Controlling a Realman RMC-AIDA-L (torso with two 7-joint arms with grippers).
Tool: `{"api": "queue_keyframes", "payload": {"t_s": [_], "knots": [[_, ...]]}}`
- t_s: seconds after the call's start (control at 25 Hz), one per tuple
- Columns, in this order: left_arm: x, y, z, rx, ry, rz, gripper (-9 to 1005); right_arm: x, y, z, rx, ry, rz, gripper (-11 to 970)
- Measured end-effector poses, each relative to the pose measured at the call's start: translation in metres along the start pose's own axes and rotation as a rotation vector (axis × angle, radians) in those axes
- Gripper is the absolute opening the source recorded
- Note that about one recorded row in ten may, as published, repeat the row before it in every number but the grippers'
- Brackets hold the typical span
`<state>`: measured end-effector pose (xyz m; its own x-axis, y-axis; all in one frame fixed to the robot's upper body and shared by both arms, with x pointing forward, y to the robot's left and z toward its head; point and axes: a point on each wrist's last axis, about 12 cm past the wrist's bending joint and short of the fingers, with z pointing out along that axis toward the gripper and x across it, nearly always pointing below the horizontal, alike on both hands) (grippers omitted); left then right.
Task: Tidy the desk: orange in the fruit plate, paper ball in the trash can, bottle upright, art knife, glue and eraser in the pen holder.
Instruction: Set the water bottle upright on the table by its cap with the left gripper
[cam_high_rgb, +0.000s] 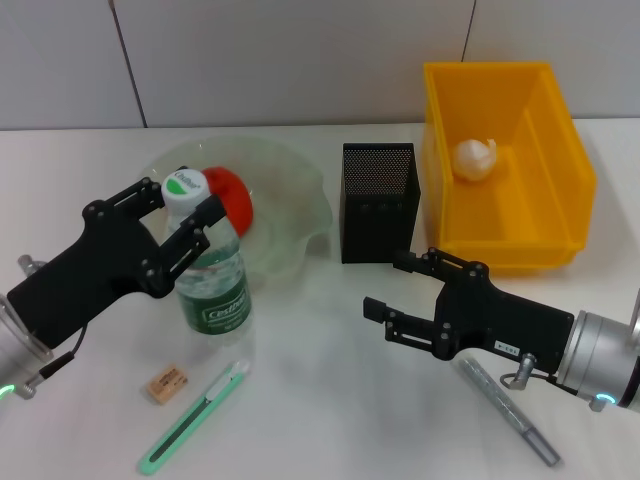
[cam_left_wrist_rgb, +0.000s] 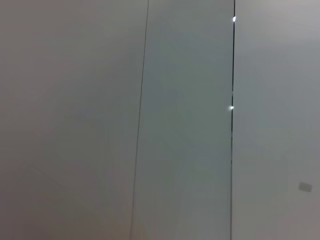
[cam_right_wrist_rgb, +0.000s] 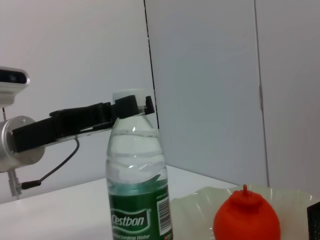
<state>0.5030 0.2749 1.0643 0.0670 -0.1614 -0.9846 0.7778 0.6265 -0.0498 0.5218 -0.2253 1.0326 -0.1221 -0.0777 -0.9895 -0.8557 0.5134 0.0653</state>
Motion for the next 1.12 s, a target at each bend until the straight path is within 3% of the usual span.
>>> {"api": "queue_keyframes", "payload": {"t_s": [0.44, 1.12], "knots": [[0.004, -0.002, -0.018, -0.034, 0.019, 0.040, 437, -0.002, -0.002, 0.000, 0.016, -0.012, 0.005, 759], [0.010, -0.003, -0.020, -0.058, 0.047, 0.091, 436, -0.003, -0.002, 0.002, 0.014, -0.014, 0.007, 759]]}}
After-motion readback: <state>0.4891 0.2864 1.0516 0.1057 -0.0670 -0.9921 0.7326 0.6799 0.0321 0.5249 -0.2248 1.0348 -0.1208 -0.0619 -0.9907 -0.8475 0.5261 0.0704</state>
